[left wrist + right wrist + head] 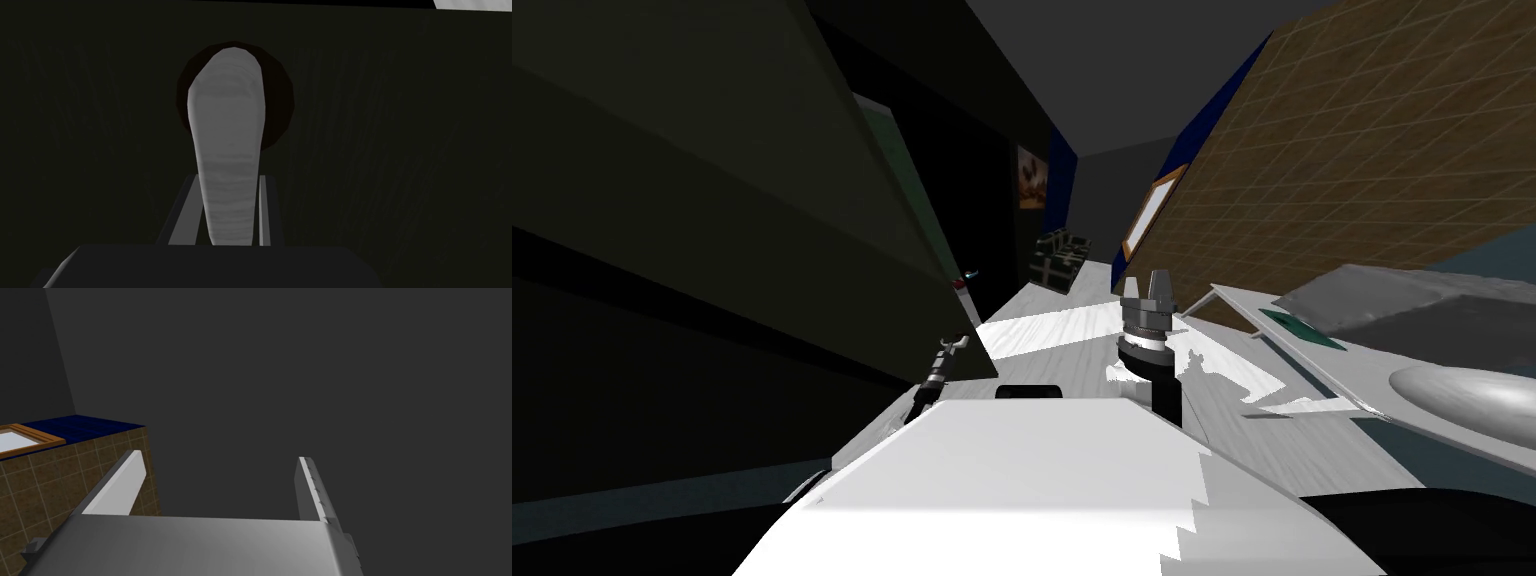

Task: Pull the door open

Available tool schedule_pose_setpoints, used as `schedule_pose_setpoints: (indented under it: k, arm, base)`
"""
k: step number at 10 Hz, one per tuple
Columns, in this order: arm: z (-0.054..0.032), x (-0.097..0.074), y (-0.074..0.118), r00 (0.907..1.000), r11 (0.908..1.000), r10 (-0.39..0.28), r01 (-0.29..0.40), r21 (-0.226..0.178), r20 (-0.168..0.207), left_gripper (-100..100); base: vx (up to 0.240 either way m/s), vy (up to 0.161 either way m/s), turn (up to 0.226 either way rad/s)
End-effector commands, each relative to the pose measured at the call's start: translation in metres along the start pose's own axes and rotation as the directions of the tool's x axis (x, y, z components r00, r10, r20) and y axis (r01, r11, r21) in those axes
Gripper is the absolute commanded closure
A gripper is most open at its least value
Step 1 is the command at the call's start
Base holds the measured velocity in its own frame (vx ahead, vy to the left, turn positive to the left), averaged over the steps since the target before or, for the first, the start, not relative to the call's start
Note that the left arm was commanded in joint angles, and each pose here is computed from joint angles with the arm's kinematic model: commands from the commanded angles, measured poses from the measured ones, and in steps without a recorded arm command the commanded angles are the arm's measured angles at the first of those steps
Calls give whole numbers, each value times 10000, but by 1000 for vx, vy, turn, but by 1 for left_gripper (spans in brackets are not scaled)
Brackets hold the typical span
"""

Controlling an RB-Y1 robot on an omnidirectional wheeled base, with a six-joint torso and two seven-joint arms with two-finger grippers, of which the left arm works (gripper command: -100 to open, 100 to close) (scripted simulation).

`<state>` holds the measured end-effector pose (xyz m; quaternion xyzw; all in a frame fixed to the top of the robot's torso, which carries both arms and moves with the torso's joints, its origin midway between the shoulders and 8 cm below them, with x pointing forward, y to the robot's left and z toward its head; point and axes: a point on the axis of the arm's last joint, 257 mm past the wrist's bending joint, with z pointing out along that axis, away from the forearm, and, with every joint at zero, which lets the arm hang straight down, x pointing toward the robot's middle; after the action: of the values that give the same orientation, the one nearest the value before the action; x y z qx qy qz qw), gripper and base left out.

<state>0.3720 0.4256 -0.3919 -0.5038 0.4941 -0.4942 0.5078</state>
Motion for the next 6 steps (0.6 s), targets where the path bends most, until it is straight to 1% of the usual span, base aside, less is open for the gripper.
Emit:
schedule_pose_setpoints:
  k: [1, 3, 5, 6]
  arm:
    - [103, 138, 32, 9998, 10000, -67, 66, -57, -174, 100]
    - [227, 189, 16, 9997, 10000, -56, 54, -52, -229, 100]
    - [338, 236, -2, 9996, 10000, -42, 41, -48, -280, 100]
    - [295, 193, 20, 9998, 10000, -34, 33, -84, -202, 100]
  base:
    - [-186, 37, -71]
    - [-191, 62, -45]
    - [-160, 103, -61]
    - [-62, 45, -36]
